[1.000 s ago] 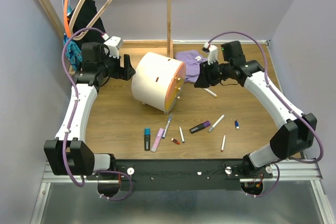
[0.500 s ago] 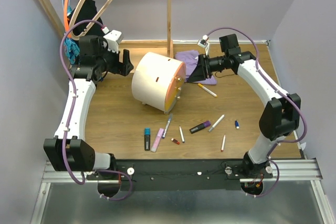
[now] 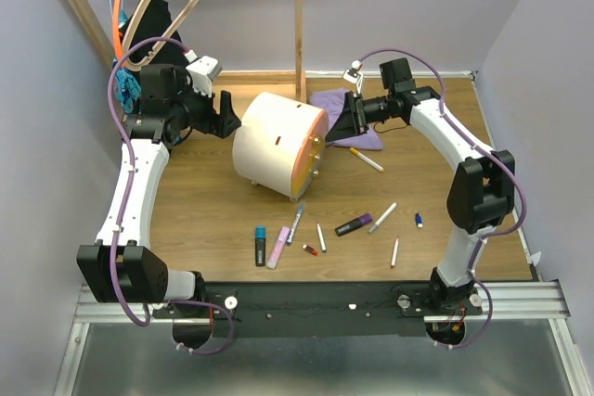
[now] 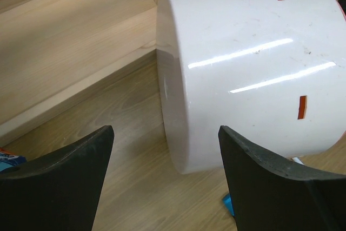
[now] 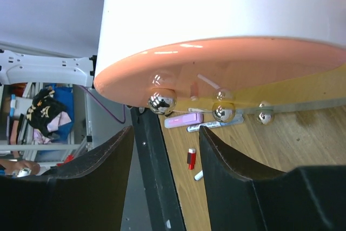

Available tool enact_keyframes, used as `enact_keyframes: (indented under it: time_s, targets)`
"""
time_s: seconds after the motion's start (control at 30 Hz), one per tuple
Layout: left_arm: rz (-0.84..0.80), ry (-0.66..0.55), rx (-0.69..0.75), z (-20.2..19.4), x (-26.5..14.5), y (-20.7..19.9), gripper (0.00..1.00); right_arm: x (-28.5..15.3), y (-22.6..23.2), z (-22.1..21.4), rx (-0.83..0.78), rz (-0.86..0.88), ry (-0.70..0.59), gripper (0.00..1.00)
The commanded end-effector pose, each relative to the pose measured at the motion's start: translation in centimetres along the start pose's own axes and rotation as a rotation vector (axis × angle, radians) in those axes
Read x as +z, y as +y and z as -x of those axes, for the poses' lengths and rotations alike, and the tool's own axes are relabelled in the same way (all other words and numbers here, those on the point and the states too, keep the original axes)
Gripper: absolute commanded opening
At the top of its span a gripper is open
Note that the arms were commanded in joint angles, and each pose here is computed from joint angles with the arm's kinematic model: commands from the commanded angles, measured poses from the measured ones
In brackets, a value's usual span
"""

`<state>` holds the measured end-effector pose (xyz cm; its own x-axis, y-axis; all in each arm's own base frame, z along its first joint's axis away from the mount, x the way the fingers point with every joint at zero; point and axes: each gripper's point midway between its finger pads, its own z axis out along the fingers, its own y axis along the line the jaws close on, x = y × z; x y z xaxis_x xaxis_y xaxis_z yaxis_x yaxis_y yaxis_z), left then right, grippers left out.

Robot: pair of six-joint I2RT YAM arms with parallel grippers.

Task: Sort the stationery into containers
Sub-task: Open the drawer in the storage box.

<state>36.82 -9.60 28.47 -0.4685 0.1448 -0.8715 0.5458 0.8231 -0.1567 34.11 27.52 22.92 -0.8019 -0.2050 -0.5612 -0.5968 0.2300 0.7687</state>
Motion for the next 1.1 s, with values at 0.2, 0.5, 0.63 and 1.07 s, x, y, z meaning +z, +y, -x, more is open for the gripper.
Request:
enact_keyframes:
  time_s: [0.2, 0.5, 0.63, 1.07]
  targets:
    - [-0.052, 0.012, -0.010, -0.6, 0.4, -0.9, 0.87, 1.9, 0.4, 1.4, -0.013, 0.032, 0.004, 0.59]
    - [-0.043, 0.014, -0.007, -0.9, 0.4, -0.8, 0.88, 2.5, -0.2, 1.0, 0.000, 0.027, 0.022, 0.56]
    - [-0.040, 0.013, -0.010, -0.9, 0.4, -0.7, 0.88, 2.7, -0.1, 1.0, 0.005, 0.032, 0.023, 0.50]
    - [-0.027, 0.011, -0.012, -1.2, 0.2, -0.6, 0.88, 3.8, 0.0, 0.4, 0.023, 0.023, 0.039, 0.42]
